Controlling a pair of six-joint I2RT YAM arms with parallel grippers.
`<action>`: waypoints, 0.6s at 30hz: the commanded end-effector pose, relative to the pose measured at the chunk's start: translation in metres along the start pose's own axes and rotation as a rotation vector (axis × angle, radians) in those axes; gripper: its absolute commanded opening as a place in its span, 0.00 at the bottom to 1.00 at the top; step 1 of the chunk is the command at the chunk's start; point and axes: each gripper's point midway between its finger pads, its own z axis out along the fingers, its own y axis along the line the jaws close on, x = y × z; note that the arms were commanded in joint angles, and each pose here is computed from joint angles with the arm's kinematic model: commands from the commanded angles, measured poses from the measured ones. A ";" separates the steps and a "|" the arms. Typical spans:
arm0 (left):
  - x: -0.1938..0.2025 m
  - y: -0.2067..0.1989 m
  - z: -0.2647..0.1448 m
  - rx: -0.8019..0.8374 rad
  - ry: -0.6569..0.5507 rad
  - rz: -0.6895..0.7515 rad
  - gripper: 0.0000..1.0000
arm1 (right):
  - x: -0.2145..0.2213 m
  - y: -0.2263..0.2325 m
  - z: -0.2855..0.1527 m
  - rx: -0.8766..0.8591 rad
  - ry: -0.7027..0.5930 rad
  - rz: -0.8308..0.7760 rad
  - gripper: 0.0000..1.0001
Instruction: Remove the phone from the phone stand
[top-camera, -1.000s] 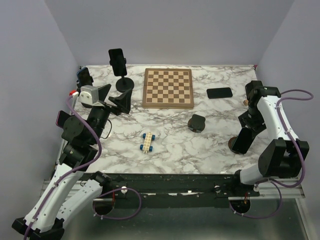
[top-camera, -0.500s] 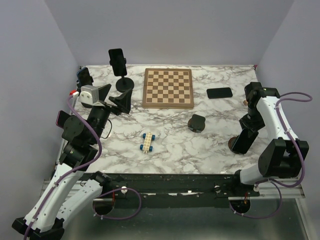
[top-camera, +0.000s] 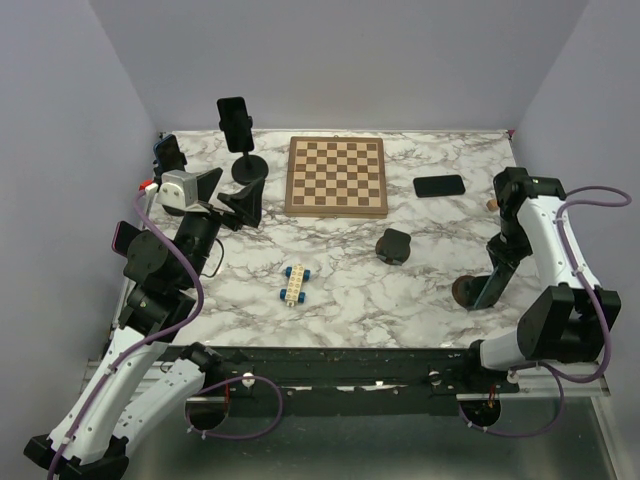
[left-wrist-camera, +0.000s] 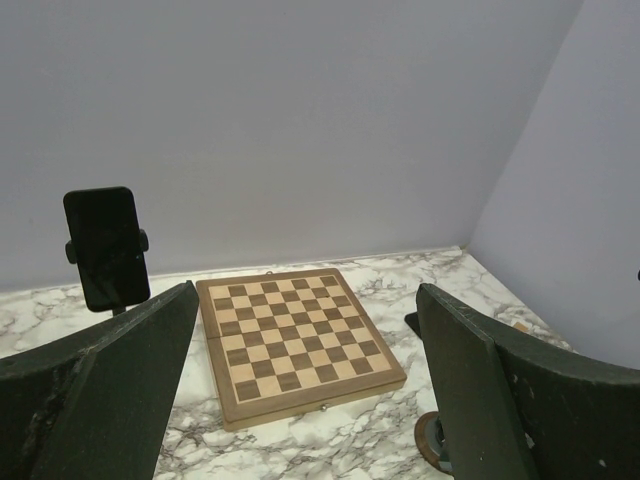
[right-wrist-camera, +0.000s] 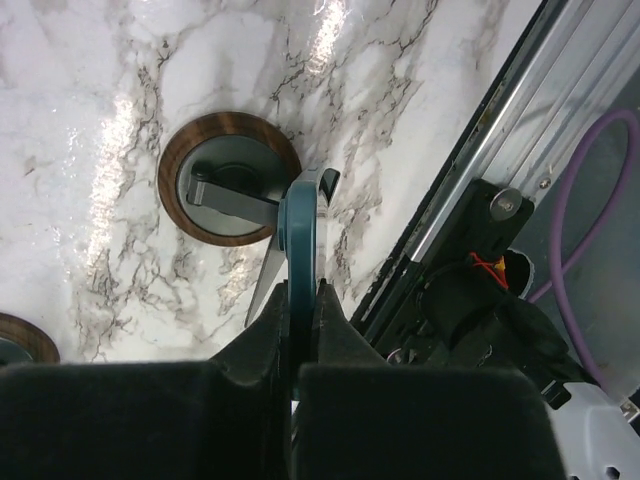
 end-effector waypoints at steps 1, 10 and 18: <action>-0.001 -0.001 0.000 0.004 -0.008 0.008 0.98 | -0.005 0.012 -0.012 -0.098 -0.011 0.027 0.01; 0.001 -0.002 0.001 0.009 0.001 0.007 0.99 | -0.004 0.011 -0.028 -0.179 -0.014 -0.045 0.01; 0.005 -0.004 0.004 0.017 0.013 0.006 0.99 | -0.005 0.004 -0.043 -0.245 -0.054 -0.076 0.01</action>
